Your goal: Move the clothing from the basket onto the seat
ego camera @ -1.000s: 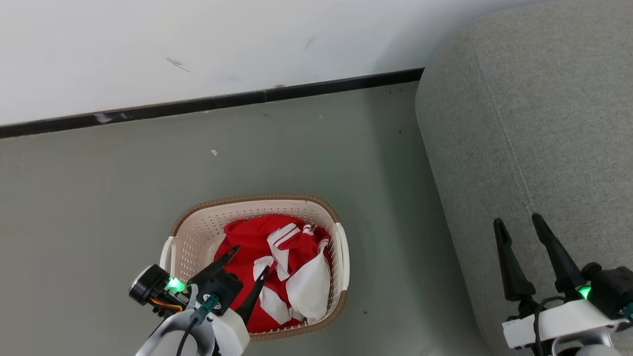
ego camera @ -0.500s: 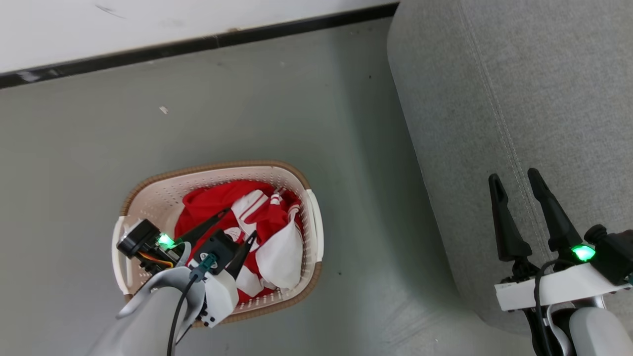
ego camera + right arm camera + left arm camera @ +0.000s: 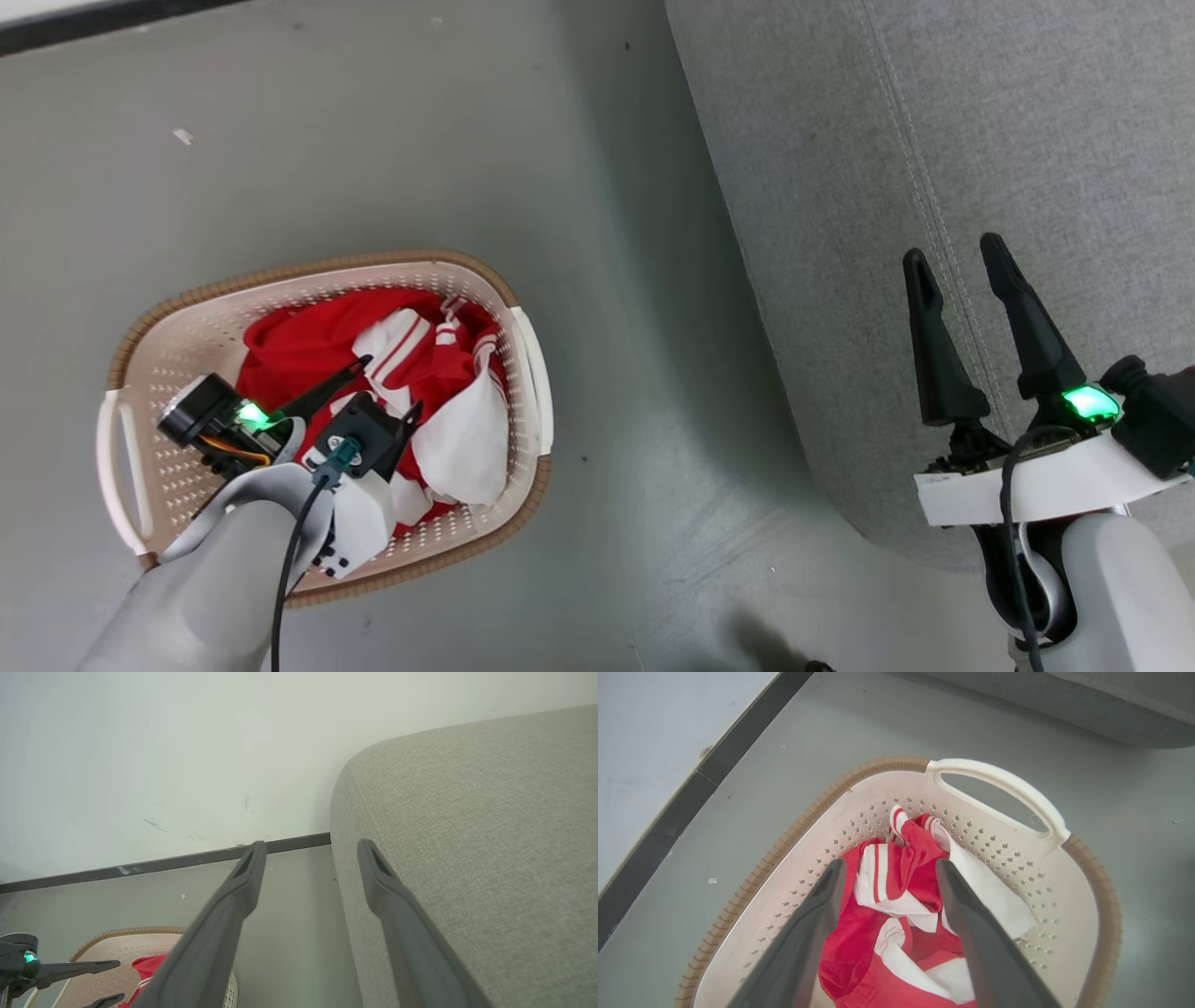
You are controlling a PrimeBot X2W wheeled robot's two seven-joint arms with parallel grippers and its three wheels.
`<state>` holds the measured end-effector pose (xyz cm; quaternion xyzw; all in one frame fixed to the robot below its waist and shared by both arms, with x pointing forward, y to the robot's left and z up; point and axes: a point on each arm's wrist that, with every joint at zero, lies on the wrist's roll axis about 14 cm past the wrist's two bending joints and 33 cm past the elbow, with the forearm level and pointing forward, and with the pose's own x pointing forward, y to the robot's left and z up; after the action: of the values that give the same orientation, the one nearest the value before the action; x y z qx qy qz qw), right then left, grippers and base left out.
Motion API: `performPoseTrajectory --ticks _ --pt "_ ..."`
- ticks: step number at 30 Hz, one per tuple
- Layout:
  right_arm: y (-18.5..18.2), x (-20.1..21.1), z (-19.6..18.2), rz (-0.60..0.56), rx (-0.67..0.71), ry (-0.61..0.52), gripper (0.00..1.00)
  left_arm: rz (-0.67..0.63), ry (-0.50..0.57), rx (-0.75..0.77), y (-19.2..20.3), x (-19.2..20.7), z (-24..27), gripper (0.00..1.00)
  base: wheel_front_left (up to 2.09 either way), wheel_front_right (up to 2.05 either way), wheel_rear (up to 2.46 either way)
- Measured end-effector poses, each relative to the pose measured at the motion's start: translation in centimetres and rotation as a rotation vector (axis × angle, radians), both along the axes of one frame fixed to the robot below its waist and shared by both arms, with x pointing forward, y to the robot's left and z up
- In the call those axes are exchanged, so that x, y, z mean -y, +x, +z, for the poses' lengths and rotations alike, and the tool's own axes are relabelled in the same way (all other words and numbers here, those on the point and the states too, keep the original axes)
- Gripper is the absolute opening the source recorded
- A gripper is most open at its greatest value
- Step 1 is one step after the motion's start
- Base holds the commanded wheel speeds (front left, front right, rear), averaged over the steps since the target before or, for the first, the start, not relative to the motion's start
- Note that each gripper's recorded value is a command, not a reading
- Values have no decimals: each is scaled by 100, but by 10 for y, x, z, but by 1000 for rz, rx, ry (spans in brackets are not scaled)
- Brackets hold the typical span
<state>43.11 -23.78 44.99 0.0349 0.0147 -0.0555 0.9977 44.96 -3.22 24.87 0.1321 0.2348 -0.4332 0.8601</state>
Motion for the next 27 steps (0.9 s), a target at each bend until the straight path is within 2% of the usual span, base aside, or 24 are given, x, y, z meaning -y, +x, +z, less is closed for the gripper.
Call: performPoseTrajectory --ticks 26,27 --pt "31 8 -26 3 -37 -9 100 -50 13 -58 21 21 -76 100 0 0 0" --pt "32 8 -27 5 -36 -9 100 -46 17 -62 22 20 -79 93 0 0 0"
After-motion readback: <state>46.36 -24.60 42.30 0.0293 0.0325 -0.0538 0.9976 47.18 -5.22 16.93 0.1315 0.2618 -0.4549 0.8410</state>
